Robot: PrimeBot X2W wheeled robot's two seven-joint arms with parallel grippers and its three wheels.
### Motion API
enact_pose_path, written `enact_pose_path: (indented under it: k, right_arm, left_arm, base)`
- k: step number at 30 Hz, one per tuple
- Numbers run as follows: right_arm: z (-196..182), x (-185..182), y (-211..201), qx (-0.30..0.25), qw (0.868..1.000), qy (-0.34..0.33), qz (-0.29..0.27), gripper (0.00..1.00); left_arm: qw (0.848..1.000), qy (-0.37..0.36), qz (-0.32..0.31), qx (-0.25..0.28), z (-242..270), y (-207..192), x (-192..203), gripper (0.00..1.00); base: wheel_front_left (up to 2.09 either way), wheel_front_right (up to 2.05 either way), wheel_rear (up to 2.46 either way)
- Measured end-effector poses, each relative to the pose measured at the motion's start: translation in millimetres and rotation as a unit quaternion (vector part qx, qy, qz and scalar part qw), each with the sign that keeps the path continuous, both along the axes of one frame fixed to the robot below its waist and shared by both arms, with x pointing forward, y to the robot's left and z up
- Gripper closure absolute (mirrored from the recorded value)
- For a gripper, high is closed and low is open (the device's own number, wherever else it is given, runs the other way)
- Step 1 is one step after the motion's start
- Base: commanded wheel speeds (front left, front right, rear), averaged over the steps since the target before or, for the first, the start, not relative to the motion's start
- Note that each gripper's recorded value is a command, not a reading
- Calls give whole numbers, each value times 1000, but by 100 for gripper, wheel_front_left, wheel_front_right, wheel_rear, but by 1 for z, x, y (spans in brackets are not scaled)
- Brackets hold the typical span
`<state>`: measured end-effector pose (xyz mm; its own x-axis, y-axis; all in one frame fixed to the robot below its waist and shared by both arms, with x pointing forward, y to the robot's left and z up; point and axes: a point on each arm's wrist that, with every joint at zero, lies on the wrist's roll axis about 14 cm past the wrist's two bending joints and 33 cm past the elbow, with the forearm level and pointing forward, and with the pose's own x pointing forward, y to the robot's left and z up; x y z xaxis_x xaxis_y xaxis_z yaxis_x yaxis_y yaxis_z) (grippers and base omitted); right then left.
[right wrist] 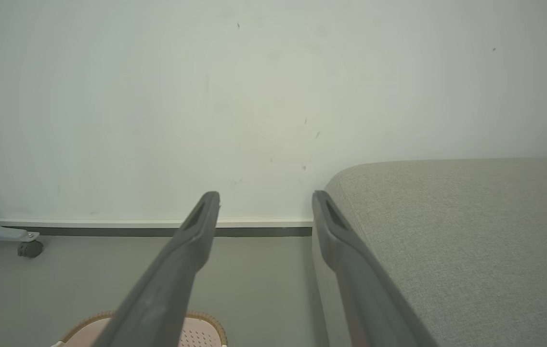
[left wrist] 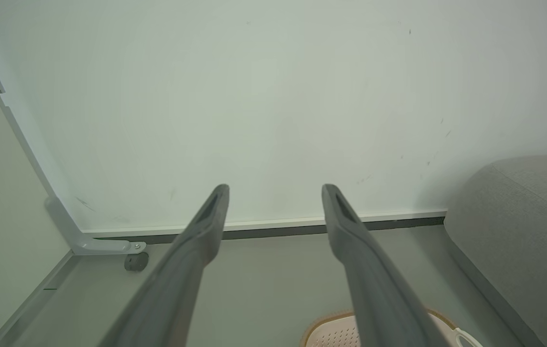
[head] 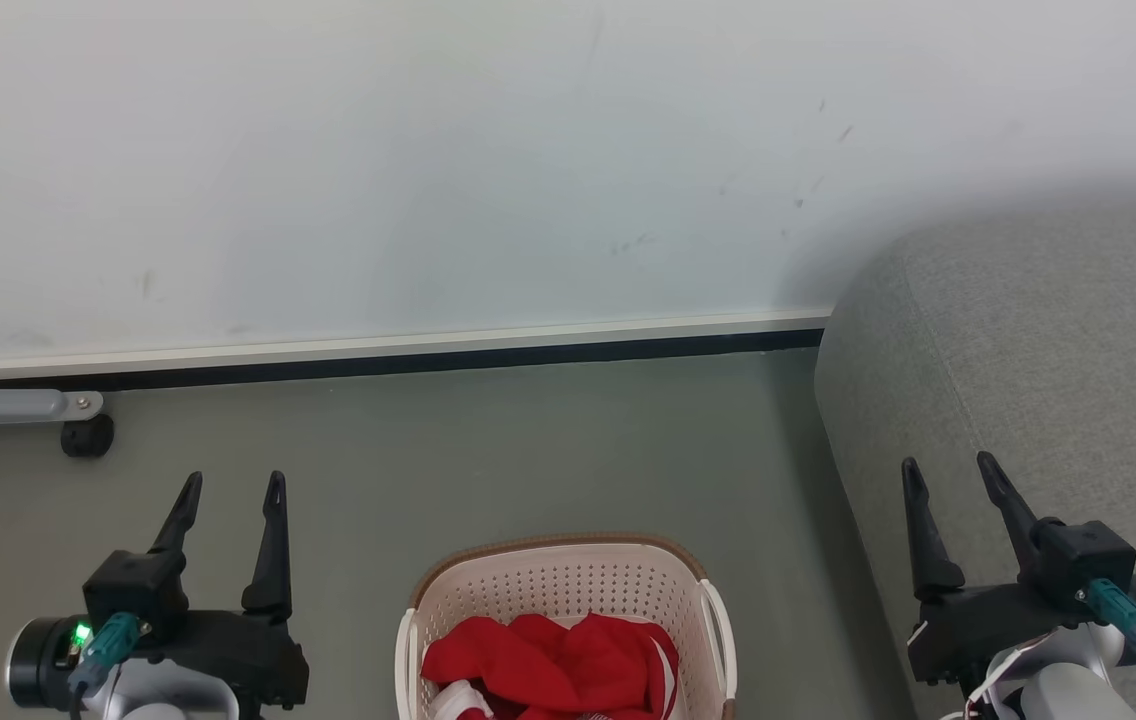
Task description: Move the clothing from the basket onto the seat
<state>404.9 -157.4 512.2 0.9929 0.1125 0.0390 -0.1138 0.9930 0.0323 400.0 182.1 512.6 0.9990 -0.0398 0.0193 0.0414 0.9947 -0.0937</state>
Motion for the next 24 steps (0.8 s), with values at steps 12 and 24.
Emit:
enact_pose_path:
  k: [12,24]
  right_arm:
    - [8,2,-1,12,1000,-11,-4,0]
    - [8,2,0,15,1000,-13,-3,0]
  left_arm:
    - [1000,-6,11,-7,4,7,2,0]
    - [1000,-4,16,-11,3,8,2,0]
  base:
    - [0,0,0]
    - [0,0,0]
